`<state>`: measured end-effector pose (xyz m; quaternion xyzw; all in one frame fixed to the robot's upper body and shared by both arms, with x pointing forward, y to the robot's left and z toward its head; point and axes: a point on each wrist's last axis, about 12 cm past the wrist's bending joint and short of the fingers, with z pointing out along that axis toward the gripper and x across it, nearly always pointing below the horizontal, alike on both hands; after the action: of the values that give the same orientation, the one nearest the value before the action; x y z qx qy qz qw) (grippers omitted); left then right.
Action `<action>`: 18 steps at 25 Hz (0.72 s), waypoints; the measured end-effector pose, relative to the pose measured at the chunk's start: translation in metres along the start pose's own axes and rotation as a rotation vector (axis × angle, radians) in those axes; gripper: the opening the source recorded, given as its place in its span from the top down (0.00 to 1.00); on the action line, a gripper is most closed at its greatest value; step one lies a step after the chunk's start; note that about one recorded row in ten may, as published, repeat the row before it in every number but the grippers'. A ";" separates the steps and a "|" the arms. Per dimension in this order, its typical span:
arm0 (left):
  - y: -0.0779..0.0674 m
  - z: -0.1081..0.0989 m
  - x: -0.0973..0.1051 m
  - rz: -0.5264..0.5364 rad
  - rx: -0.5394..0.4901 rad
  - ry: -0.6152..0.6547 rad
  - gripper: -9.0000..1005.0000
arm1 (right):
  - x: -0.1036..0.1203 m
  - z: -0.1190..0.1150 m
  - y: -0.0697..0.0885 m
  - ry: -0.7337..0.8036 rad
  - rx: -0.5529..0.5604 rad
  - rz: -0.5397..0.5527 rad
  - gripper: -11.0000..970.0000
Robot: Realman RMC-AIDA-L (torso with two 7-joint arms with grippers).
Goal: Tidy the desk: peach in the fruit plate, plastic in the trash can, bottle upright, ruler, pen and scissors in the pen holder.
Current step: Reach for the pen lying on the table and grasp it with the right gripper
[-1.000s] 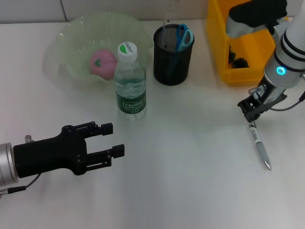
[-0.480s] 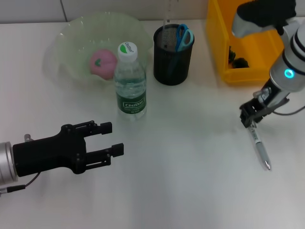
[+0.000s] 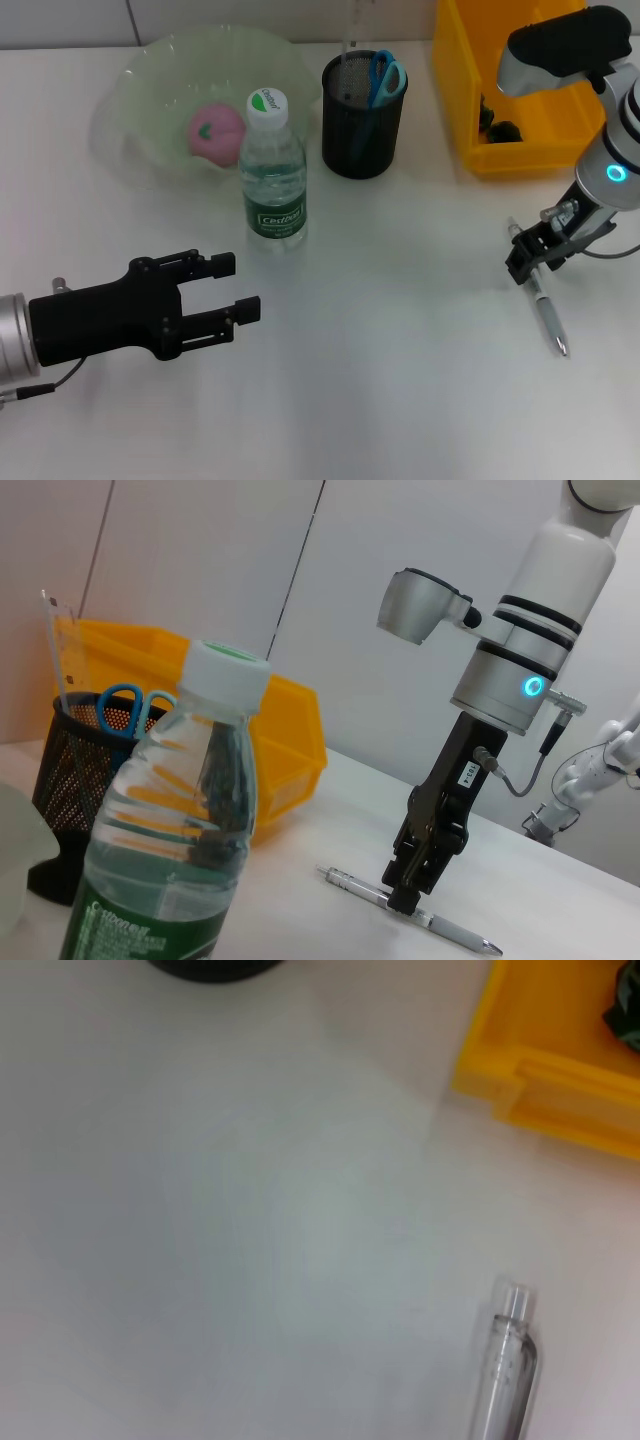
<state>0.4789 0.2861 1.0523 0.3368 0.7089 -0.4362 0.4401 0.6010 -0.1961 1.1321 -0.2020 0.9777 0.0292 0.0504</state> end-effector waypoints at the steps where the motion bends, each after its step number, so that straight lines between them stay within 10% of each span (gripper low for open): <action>1: 0.000 0.000 0.000 0.000 0.000 0.000 0.28 | 0.000 0.001 0.000 0.000 0.000 0.000 0.53; 9: 0.000 0.001 0.001 0.000 -0.003 0.005 0.28 | 0.002 0.004 0.003 -0.001 -0.011 -0.012 0.73; 18: 0.000 0.001 0.001 0.000 -0.005 0.006 0.27 | 0.003 0.004 0.004 0.006 -0.009 -0.016 0.73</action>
<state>0.4793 0.2855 1.0513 0.3369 0.7113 -0.4335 0.4390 0.5974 -0.1932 1.1277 -0.2103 0.9760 0.0326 0.0465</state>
